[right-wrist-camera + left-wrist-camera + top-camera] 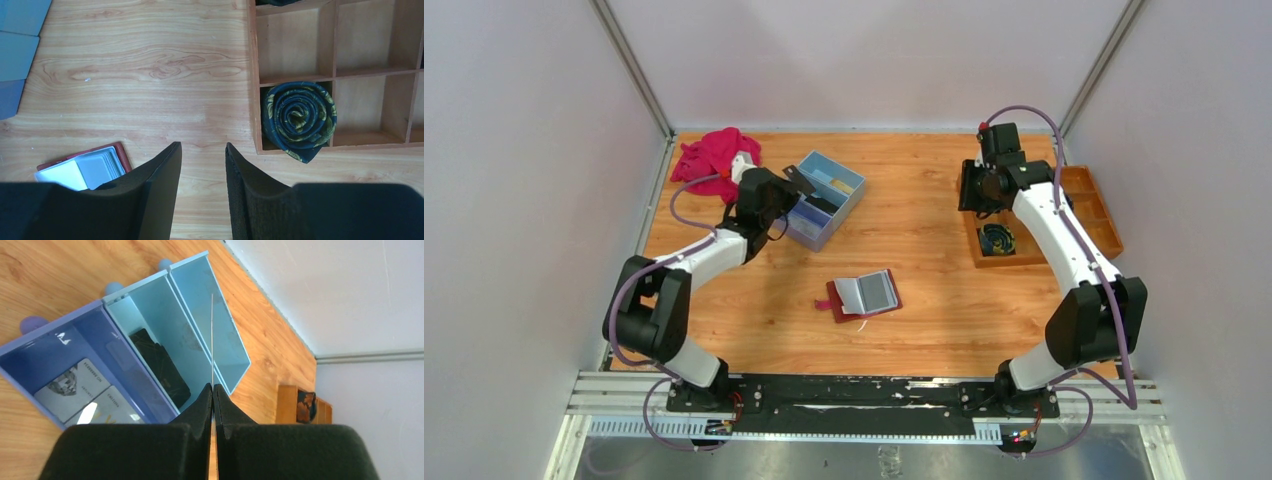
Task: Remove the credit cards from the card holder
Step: Place the credit card in the storage box.
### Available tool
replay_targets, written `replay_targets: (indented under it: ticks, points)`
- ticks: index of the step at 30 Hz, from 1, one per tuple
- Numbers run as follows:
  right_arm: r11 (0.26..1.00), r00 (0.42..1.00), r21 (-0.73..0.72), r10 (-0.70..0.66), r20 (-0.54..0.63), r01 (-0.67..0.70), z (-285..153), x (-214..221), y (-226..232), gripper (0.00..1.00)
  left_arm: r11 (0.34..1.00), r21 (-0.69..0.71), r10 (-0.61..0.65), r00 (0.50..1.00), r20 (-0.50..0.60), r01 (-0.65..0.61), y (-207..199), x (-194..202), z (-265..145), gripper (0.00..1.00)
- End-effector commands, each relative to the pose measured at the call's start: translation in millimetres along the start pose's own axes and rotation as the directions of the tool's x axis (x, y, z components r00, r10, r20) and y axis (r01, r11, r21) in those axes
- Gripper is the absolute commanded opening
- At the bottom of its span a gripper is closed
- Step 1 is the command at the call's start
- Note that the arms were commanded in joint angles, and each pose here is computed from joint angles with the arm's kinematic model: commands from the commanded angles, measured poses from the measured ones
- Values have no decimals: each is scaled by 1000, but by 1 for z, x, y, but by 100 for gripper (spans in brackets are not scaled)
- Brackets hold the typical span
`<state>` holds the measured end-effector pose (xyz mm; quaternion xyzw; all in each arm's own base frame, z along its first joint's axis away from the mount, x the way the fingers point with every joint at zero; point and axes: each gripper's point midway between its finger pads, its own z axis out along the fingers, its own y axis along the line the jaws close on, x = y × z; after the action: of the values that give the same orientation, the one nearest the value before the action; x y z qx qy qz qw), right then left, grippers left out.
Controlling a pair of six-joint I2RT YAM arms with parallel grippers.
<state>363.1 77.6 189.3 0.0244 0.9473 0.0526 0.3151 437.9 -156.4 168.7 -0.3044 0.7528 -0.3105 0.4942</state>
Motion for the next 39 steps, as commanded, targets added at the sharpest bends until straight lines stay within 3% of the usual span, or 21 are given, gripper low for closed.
replay_targets:
  ticks: [1,28,34,39]
  points:
    - [1000,1000,24,-7,15,6,-4,-9,-7,42,996,20,-91,989,117,89,-18,-19,13,0]
    - [999,1000,28,-23,18,23,-10,-9,-9,43,973,3,-233,972,42,233,4,41,48,0]
    - [1000,1000,15,-20,15,20,-9,-9,-6,43,963,-6,-269,963,-26,269,7,59,52,0]
    - [1000,1000,12,-18,20,17,-9,-12,-5,43,964,-8,-266,963,-35,266,8,62,49,12]
